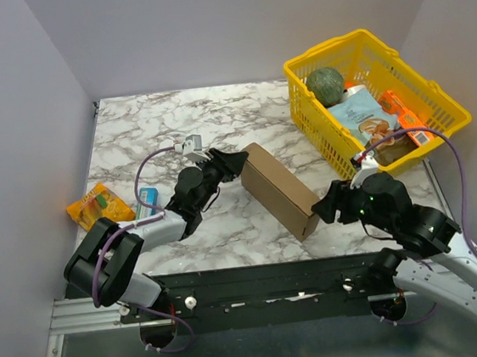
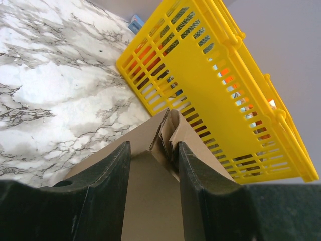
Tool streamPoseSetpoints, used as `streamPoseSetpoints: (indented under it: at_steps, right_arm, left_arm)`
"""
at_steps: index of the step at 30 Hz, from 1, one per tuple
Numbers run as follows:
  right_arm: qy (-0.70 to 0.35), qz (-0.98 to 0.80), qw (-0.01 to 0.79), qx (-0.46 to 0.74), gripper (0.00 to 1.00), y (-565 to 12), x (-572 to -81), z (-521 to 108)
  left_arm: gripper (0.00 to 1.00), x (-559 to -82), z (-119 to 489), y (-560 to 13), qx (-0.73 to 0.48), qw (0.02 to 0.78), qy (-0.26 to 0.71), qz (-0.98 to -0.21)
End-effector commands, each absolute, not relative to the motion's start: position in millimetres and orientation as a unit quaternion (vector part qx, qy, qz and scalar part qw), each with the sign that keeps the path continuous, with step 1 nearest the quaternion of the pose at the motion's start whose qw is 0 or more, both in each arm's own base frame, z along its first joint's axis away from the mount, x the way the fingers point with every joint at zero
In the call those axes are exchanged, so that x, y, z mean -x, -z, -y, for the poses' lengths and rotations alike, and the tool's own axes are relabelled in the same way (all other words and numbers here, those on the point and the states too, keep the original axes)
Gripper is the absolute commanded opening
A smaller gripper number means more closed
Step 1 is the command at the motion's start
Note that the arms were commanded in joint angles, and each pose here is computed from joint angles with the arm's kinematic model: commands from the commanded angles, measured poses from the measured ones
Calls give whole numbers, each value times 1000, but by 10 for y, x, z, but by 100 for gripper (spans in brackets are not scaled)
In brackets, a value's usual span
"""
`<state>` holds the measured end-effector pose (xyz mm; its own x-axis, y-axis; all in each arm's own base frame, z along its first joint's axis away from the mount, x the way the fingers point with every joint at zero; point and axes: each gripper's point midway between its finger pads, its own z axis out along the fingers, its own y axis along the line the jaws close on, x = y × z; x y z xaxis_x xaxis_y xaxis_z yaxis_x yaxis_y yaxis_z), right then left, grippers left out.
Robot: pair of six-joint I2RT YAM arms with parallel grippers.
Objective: Fold the paper box
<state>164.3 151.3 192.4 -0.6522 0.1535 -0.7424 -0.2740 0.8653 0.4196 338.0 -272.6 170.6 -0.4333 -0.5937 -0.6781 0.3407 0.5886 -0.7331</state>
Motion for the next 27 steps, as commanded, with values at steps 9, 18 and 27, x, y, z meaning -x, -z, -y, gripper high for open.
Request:
streamPoseSetpoints:
  at_steps: [9, 18, 27]
  right_arm:
    - [-249, -904, 346, 41, 56, -1584, -1408, -1486]
    - [-239, -928, 285, 34, 32, -1282, -1219, -1453]
    - [-210, -944, 252, 43, 24, -1121, -1136, -1447]
  left_arm:
    - [32, -2292, 1911, 479, 42, 267, 180, -946]
    - [32, -2291, 1936, 483, 48, 266, 188, -944]
    - [32, -2296, 1956, 468, 50, 272, 198, -940]
